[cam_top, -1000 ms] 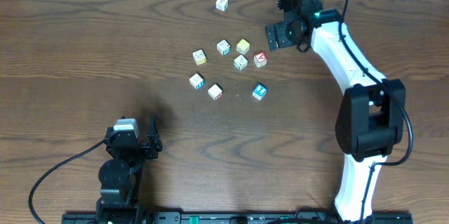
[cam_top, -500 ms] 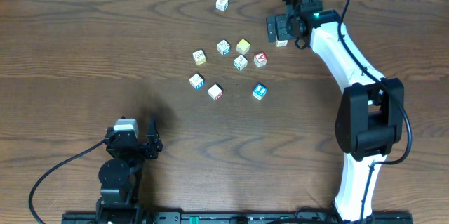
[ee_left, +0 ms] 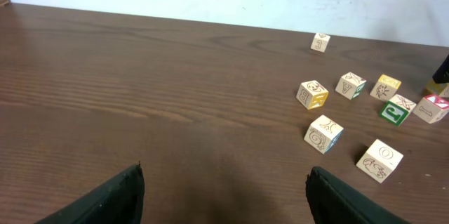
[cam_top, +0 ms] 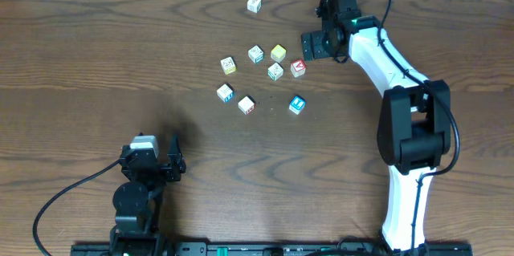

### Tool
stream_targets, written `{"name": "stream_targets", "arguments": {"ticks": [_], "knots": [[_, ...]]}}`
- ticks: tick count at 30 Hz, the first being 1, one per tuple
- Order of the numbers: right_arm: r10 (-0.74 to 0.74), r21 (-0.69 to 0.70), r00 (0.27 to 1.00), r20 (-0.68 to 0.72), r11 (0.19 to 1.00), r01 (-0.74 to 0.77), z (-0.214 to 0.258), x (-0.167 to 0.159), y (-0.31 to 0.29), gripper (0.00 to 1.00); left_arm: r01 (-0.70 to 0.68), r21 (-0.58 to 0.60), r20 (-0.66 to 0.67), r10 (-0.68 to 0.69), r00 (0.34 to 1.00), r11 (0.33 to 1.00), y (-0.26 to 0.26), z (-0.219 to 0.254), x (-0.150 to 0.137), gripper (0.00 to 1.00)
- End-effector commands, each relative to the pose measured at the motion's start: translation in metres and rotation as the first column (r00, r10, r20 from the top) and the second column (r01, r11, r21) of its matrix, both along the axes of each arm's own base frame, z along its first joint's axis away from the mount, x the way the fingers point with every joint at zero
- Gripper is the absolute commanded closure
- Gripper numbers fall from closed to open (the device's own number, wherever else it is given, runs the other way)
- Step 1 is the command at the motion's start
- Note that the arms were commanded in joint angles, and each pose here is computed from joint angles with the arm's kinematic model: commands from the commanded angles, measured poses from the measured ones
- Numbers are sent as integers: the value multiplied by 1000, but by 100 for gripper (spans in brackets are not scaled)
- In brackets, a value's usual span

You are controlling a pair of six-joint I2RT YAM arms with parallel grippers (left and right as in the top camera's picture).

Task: Lift 4 blocks
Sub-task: 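Lower the open right gripper around the white gate-picture block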

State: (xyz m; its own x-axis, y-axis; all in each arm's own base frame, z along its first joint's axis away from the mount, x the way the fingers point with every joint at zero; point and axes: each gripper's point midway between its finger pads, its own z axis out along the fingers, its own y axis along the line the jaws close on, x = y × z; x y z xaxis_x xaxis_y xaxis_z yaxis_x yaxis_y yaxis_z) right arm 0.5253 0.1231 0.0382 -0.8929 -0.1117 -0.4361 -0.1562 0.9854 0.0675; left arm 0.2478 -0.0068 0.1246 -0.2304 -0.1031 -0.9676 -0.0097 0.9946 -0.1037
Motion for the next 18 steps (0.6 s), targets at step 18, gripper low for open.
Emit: {"name": "stream_targets", "arguments": {"ticks": [18], "knots": [[22, 22, 991, 132, 999, -25, -3, 35, 9, 4, -4, 16, -76, 5, 997, 1000, 1, -23, -3, 26]]}}
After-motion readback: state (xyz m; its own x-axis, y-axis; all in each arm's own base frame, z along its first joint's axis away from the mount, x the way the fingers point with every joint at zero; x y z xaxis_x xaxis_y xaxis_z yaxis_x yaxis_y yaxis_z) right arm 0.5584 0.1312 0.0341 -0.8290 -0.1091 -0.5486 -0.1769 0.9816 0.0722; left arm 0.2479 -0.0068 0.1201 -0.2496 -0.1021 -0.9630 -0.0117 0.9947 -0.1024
